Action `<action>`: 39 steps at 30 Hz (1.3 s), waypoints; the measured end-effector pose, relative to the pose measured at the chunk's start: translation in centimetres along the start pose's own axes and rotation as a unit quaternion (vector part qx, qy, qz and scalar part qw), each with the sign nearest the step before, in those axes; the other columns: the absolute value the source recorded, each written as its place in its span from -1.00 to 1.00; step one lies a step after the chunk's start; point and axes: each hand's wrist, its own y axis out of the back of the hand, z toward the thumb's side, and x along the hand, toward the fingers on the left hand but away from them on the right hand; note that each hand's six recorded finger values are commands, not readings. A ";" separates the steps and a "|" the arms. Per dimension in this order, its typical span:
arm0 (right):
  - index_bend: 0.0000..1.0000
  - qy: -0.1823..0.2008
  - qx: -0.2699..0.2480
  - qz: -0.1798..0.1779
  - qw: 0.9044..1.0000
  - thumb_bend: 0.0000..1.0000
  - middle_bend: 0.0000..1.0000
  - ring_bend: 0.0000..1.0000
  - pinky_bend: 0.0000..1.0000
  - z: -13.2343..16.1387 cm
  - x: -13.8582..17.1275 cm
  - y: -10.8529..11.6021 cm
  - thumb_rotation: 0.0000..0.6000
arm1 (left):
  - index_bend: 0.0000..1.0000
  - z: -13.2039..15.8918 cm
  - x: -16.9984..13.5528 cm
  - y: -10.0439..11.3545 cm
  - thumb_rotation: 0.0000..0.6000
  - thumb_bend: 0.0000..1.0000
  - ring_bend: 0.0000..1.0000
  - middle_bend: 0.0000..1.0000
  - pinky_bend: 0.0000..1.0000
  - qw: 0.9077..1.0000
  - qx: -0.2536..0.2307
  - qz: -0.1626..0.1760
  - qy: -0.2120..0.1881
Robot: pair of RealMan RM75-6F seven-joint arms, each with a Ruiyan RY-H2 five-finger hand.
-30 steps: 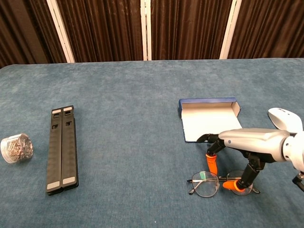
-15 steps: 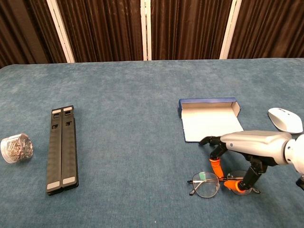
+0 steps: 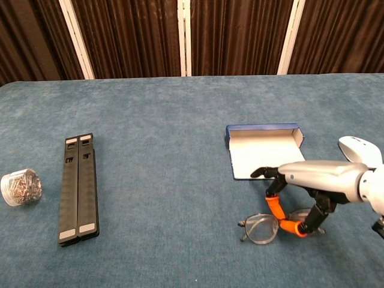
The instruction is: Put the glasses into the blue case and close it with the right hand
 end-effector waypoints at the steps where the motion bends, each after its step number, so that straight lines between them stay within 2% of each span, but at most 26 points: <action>1: 0.27 0.000 -0.003 -0.002 1.000 -0.26 -1.00 -1.00 -1.00 0.0 0.0 0.2 1.00 | -1.00 0.0 0.0 0.0 1.00 -1.00 -1.00 -1.00 -1.00 1.000 0.000 0.000 0.000; 12: 0.28 -0.002 -0.029 -0.031 0.999 -0.26 -1.00 -1.00 -1.00 0.2 -0.8 3.1 1.00 | -1.00 -0.3 0.3 0.0 1.00 -1.00 -1.00 -1.00 -1.00 1.000 -0.004 -0.002 0.003; 15: 0.28 -0.006 -0.036 -0.046 0.998 -0.25 -1.00 -1.00 -1.00 0.0 -1.4 4.3 1.00 | -1.00 -0.4 0.4 0.0 1.00 -1.00 -1.00 -1.00 -1.00 1.000 -0.005 -0.003 0.006; 22: 0.28 -0.034 -0.061 -0.097 0.993 -0.25 -1.00 -1.00 -1.00 -1.7 -4.0 8.8 1.00 | -1.00 -1.2 0.8 0.2 1.00 -1.00 -1.00 -1.00 -1.00 1.000 -0.013 -0.003 0.019; 25: 0.28 -0.048 -0.069 -0.109 0.991 -0.25 -1.00 -1.00 -1.00 -2.7 -4.9 9.7 1.00 | -1.00 -1.5 0.9 0.5 1.00 -1.00 -1.00 -1.00 -1.00 1.000 -0.019 0.001 0.025; 39: 0.28 -0.102 -0.064 -0.129 0.984 -0.25 -1.00 -1.00 -1.00 -5.2 -8.0 9.8 1.00 | -1.00 -2.0 1.1 0.7 1.00 -1.00 -1.00 -1.00 -1.00 0.999 -0.025 0.001 0.029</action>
